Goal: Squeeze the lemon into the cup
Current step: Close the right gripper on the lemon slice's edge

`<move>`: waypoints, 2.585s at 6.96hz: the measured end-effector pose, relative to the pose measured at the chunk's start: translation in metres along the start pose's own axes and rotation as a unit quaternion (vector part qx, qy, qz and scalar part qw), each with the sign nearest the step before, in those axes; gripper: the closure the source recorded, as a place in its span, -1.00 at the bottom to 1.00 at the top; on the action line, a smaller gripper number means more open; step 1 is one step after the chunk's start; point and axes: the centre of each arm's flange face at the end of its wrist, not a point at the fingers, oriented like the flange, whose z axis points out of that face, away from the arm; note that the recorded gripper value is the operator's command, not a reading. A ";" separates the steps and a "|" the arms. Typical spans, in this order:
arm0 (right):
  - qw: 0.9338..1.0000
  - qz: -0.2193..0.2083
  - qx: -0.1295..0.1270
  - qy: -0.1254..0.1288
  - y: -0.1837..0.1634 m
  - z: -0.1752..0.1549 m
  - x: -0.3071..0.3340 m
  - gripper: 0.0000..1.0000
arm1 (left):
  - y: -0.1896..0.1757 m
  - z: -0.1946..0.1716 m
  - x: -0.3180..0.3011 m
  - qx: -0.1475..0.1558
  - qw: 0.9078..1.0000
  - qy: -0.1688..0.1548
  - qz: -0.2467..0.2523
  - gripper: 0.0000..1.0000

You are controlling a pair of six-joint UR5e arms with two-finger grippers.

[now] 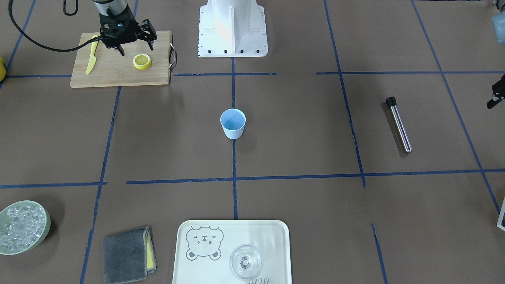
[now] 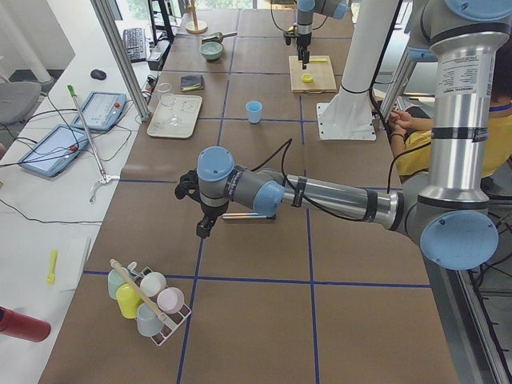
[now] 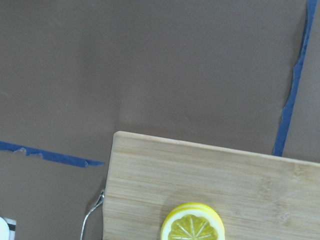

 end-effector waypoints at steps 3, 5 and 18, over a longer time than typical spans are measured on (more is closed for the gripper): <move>0.999 0.021 0.037 0.022 0.021 0.029 -0.015 -0.98 | 0.001 -0.006 0.008 0.006 1.000 0.007 0.005 -1.00; 0.999 0.023 0.040 0.027 0.021 0.037 -0.009 -0.98 | 0.001 -0.007 0.009 0.006 1.000 0.008 0.005 -1.00; 0.997 0.069 0.015 0.029 0.026 0.065 0.011 0.12 | -0.006 -0.015 0.018 0.015 1.000 0.012 0.011 -1.00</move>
